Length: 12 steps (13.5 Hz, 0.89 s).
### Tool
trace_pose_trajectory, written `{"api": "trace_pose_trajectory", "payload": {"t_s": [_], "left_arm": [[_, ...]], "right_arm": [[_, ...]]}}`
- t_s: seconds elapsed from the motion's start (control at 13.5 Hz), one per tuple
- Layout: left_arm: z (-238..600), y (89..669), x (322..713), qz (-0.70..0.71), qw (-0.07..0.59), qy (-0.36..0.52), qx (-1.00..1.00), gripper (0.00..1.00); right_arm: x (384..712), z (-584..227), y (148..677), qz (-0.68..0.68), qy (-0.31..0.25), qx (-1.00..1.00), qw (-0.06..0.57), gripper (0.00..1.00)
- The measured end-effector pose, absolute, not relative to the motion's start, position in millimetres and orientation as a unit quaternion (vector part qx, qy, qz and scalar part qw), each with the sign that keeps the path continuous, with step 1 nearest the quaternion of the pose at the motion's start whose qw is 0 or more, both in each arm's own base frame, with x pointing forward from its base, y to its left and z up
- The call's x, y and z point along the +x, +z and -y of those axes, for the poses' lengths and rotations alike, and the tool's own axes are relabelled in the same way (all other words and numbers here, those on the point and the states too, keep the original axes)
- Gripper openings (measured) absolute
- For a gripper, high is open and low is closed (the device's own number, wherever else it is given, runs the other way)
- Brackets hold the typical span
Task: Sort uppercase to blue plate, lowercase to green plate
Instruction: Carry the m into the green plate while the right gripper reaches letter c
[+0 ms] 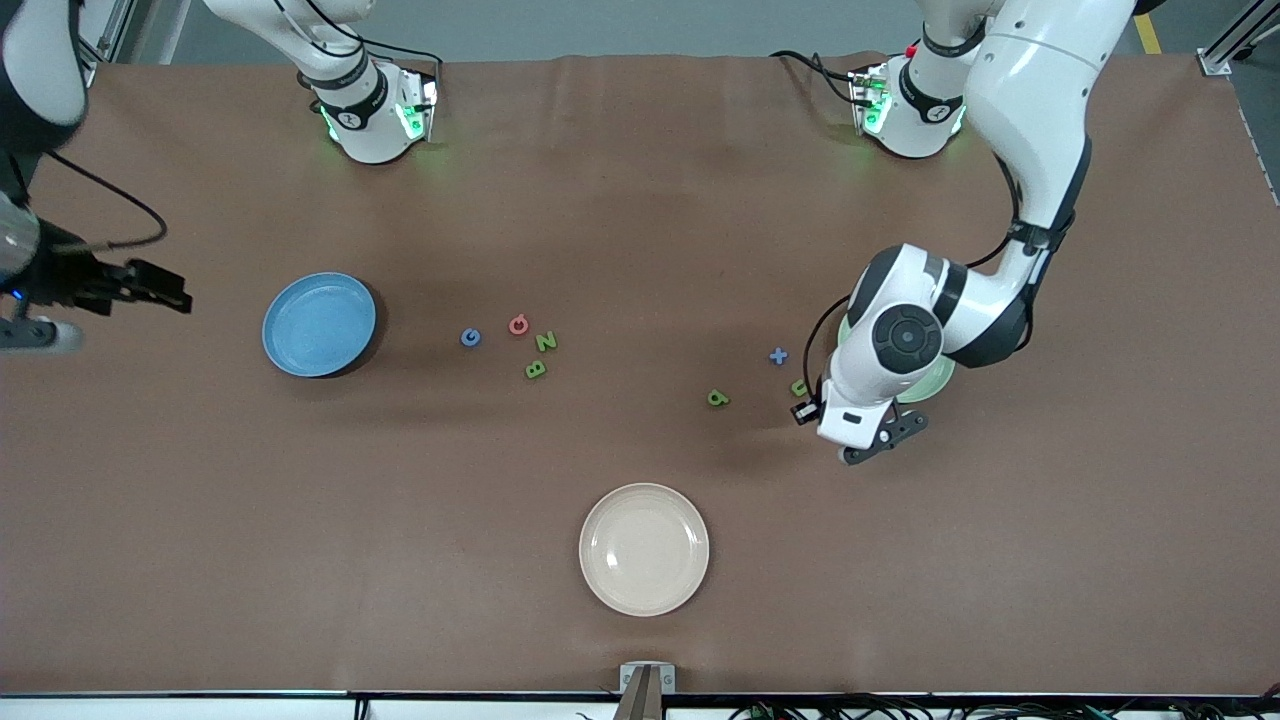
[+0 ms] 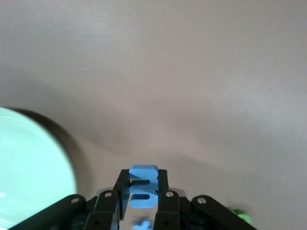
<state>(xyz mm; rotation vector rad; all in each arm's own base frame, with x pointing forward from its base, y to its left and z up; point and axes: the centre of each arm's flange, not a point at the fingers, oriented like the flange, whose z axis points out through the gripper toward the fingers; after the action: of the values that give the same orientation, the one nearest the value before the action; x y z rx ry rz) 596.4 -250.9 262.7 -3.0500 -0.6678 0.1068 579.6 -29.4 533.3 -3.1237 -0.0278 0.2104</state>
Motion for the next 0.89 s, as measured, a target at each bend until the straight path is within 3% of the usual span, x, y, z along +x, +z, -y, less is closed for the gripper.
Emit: {"api": "trace_pose_trajectory", "payload": {"t_s": [0.44,0.89], "left_arm": [[192,250,544,0.147,0.038,0.072,-0.986,0.27],[169,212,506,0.119,0.024,0.066,-0.99,0.27]], "right_arm": [[581,-58,445,-0.034,0.08,-0.996,0.025,1.0],[520,-161,325,-0.079,0.038,-0.996,0.015,1.0]]}}
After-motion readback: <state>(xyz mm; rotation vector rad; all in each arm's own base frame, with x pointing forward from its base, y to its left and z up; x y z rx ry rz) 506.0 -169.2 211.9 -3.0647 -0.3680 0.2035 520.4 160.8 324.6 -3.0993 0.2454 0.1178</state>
